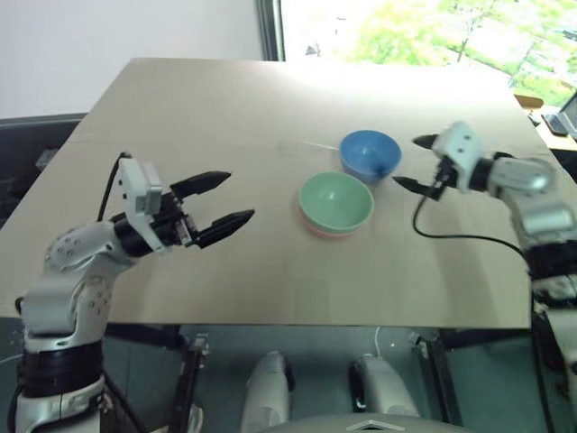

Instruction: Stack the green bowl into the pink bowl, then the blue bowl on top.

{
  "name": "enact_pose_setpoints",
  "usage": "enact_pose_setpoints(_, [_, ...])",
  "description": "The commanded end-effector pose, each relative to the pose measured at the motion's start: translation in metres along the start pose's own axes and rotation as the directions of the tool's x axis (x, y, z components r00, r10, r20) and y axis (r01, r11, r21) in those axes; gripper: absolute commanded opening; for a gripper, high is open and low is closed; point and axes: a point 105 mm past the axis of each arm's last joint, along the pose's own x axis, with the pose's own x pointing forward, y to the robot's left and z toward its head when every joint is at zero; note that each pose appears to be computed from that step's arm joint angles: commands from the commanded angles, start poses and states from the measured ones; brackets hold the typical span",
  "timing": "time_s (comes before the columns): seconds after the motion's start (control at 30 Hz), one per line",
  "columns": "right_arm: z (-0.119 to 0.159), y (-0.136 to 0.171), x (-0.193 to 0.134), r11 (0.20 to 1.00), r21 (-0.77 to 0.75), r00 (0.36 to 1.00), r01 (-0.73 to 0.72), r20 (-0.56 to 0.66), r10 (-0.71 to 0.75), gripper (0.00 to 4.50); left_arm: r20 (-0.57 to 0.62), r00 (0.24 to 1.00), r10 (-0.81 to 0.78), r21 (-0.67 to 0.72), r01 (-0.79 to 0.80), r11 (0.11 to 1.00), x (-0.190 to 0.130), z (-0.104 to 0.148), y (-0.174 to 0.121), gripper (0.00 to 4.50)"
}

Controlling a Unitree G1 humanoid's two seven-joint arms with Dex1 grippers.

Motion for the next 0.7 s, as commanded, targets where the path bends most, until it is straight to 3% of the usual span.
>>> enact_pose_setpoints(0.03, [-0.007, 0.004, 0.013, 0.990, -0.133, 0.998, -0.044, -0.041, 0.039, 4.50, 0.028, 0.999, 0.016, 0.042, -0.017, 0.999, -0.002, 0.014, -0.008, 4.46])
enact_pose_setpoints(0.23, [-0.017, 0.005, 0.031, 0.974, -0.225, 0.995, -0.033, -0.095, 0.012, 4.50, 0.025, 0.998, 0.061, 0.071, -0.063, 0.996, -0.006, 0.015, -0.011, 4.46])
enact_pose_setpoints(0.33, [-0.018, 0.003, 0.034, 0.971, -0.241, 0.995, -0.016, -0.101, -0.009, 3.90, 0.027, 0.997, 0.071, 0.076, -0.073, 0.994, -0.008, 0.016, -0.011, 4.50])
enact_pose_setpoints(0.43, [-0.014, 0.001, 0.038, 0.962, -0.272, 0.996, 0.010, -0.086, -0.035, 2.77, 0.026, 0.996, 0.086, 0.093, -0.088, 0.992, -0.008, 0.018, -0.011, 4.50])
enact_pose_setpoints(0.47, [-0.013, 0.001, 0.039, 0.960, -0.279, 0.996, 0.020, -0.078, -0.044, 2.16, 0.024, 0.995, 0.093, 0.102, -0.095, 0.990, -0.008, 0.018, -0.010, 4.50])
enact_pose_setpoints(0.63, [-0.005, 0.000, 0.042, 0.954, -0.298, 0.998, 0.040, -0.037, -0.053, 0.29, 0.024, 0.993, 0.115, 0.118, -0.117, 0.986, -0.005, 0.019, -0.004, 4.50])
enact_pose_setpoints(0.7, [0.008, -0.005, 0.038, 0.971, -0.230, 0.997, 0.065, 0.049, -0.055, 0.04, 0.023, 0.993, 0.120, 0.123, -0.122, 0.985, -0.005, 0.018, -0.003, 4.50])
